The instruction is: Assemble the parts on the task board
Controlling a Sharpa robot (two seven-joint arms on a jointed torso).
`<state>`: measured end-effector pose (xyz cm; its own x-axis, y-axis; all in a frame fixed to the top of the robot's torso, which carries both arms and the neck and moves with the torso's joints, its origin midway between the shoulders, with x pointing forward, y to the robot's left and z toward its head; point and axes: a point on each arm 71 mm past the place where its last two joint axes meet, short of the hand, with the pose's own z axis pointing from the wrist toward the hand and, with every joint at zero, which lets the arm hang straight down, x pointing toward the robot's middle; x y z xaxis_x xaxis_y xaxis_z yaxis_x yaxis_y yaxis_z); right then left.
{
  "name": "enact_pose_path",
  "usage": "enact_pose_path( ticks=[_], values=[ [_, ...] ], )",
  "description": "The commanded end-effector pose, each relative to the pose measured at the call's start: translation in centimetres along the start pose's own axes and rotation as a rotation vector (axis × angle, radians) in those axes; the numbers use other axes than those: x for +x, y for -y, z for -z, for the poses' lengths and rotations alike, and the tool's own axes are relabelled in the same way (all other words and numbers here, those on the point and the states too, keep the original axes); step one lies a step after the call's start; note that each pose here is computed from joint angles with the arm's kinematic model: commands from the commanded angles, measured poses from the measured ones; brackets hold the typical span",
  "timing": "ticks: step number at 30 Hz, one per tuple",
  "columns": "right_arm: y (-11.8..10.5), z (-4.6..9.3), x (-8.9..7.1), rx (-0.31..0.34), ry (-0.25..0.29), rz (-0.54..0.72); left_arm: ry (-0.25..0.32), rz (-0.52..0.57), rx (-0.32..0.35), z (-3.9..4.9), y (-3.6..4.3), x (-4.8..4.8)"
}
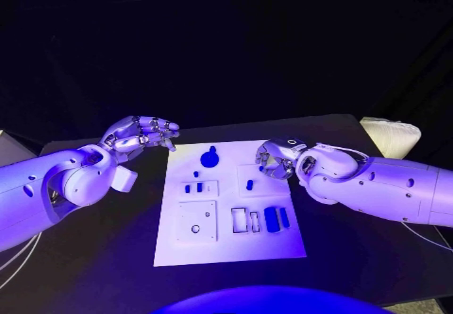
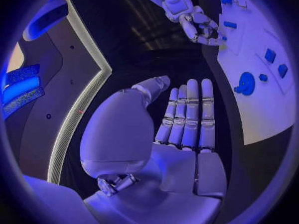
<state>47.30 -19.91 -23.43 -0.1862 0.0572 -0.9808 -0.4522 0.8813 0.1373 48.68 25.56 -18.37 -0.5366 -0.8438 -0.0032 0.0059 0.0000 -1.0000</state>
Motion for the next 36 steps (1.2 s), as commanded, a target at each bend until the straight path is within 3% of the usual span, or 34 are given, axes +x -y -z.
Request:
enact_pose_path(
  ticks=[1, 25, 36],
  values=[
    [-0.1, -0.2, 0.2, 0.008, 0.011, 0.026, -0.012, 0.019, 0.016, -0.01, 0.17, 0.18],
    [-0.5, -0.8, 2.0, 0.019, -0.061, 0.042, -0.010, 0.004, 0.003, 0.14, 0.10, 0.01],
    [-0.7, -0.7, 1.9, 0.040, -0.023, 0.073, -0.011, -0.006, 0.002, 0.21, 0.10, -0.04]
  ],
)
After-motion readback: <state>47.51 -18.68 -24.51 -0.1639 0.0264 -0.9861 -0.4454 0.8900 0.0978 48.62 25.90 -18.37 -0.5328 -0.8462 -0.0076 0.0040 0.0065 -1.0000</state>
